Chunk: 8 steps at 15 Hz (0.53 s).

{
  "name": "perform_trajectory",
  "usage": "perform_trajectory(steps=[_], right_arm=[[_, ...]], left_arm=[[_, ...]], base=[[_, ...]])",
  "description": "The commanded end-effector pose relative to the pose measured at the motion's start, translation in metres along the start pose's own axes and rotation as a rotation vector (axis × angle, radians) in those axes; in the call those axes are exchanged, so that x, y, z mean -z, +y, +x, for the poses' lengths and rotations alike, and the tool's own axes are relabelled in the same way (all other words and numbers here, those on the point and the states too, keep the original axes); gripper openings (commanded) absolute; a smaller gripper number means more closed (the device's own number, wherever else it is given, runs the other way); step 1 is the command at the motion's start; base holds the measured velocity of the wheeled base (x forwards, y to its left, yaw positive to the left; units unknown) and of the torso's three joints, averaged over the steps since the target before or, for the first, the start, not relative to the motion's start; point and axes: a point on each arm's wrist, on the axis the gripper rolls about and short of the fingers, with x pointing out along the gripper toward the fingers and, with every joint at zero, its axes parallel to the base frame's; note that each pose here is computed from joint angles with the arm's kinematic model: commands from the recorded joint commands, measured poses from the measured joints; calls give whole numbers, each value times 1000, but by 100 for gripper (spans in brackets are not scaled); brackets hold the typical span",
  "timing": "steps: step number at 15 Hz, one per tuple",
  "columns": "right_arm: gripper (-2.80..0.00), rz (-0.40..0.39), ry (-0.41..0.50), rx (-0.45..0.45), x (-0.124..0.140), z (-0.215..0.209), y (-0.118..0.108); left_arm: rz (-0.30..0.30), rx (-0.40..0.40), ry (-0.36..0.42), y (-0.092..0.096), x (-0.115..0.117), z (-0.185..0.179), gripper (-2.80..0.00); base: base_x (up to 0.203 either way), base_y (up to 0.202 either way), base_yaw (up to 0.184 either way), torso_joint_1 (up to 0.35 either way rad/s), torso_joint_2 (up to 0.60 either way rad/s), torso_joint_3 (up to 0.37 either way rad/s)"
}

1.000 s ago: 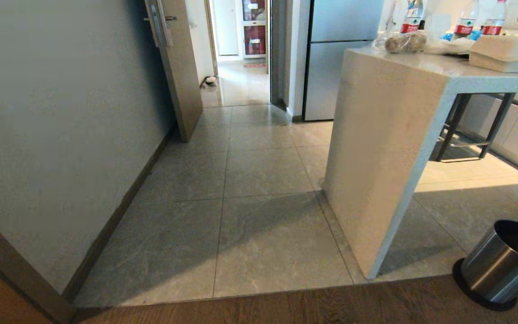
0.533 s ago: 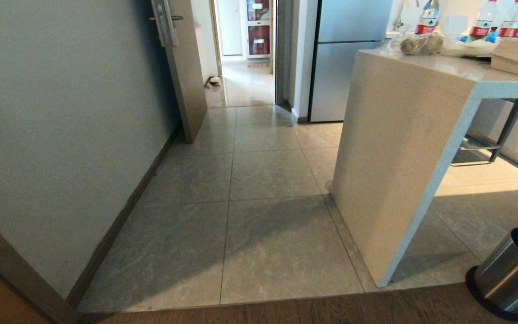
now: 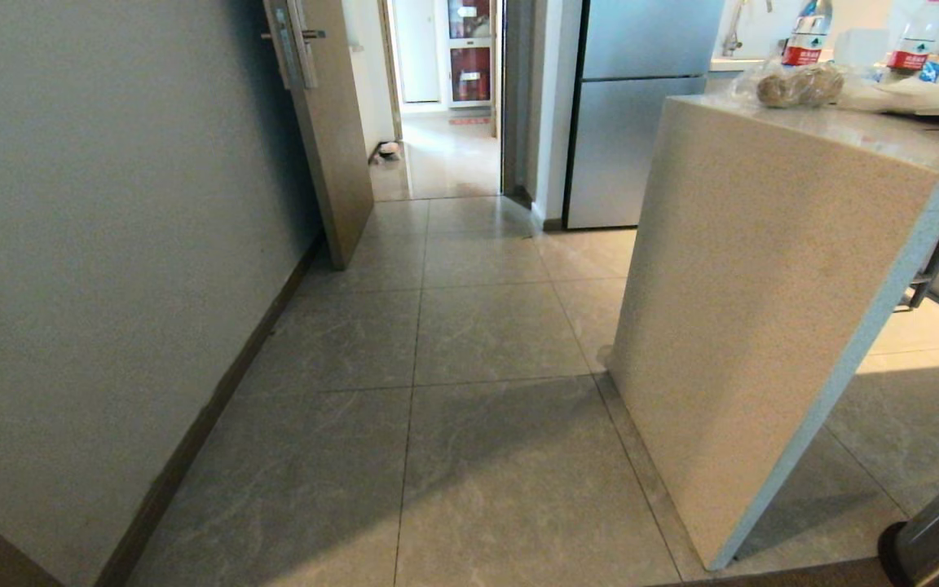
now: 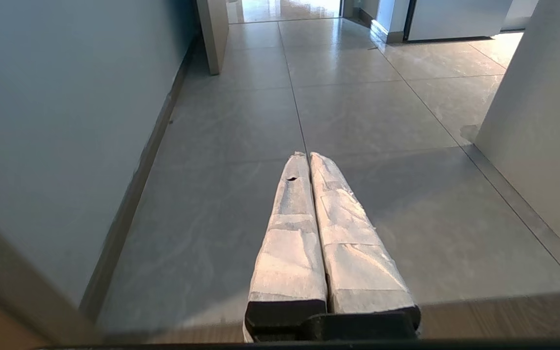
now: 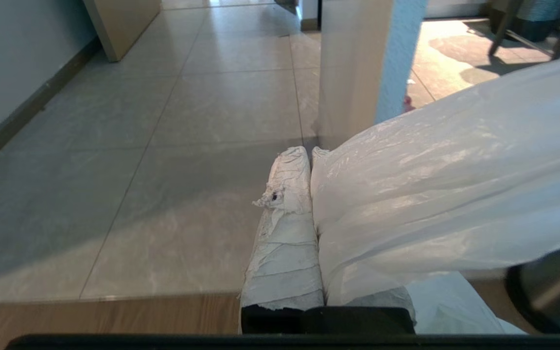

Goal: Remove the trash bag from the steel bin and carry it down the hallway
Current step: Put the trash bag at the door

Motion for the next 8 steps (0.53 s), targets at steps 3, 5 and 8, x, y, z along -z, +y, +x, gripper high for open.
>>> perform_trajectory(steps=[3,5,8], right_arm=[[-280,0,-39,0,1,-3,0],[-280,0,-39,0,1,-3,0],[-280,0,-39,0,1,-3,0]], left_arm=[[0,0,1,0,0,0,-280],[0,0,1,0,0,0,-280],[0,0,1,0,0,0,-280]], base=[[189,0,0,5,5,2],[188,0,2,7,3,3],[191,0,1,5,2,2]])
